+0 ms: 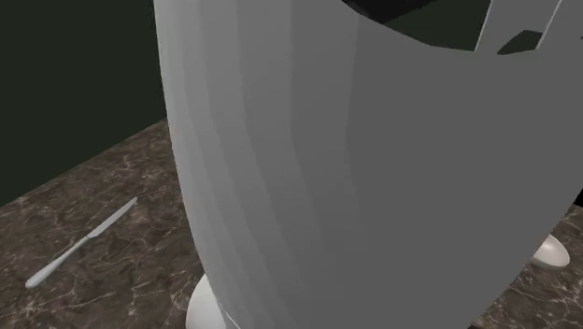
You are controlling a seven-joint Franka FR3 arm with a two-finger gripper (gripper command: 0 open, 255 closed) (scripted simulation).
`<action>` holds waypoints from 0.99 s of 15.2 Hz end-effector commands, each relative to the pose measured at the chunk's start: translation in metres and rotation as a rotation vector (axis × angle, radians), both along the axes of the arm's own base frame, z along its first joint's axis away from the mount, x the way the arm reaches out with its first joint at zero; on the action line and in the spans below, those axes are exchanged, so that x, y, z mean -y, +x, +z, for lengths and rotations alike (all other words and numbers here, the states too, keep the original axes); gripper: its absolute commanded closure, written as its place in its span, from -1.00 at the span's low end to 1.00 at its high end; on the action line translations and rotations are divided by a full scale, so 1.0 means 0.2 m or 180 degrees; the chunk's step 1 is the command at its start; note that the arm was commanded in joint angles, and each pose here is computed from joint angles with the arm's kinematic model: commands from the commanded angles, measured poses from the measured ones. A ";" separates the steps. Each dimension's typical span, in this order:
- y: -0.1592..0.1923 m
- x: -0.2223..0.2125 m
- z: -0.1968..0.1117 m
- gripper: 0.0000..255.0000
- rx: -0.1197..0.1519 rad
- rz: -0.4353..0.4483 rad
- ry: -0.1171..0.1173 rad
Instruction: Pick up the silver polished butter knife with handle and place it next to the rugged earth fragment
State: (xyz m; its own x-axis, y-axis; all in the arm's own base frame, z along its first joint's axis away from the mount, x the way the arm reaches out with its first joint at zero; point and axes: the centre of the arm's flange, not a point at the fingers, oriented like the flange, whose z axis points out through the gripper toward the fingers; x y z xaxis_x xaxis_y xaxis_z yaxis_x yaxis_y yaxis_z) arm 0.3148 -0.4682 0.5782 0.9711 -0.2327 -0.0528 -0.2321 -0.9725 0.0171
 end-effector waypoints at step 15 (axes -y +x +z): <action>-0.05 0.67 -0.17 1.00 0.0001 0.0008 -0.0002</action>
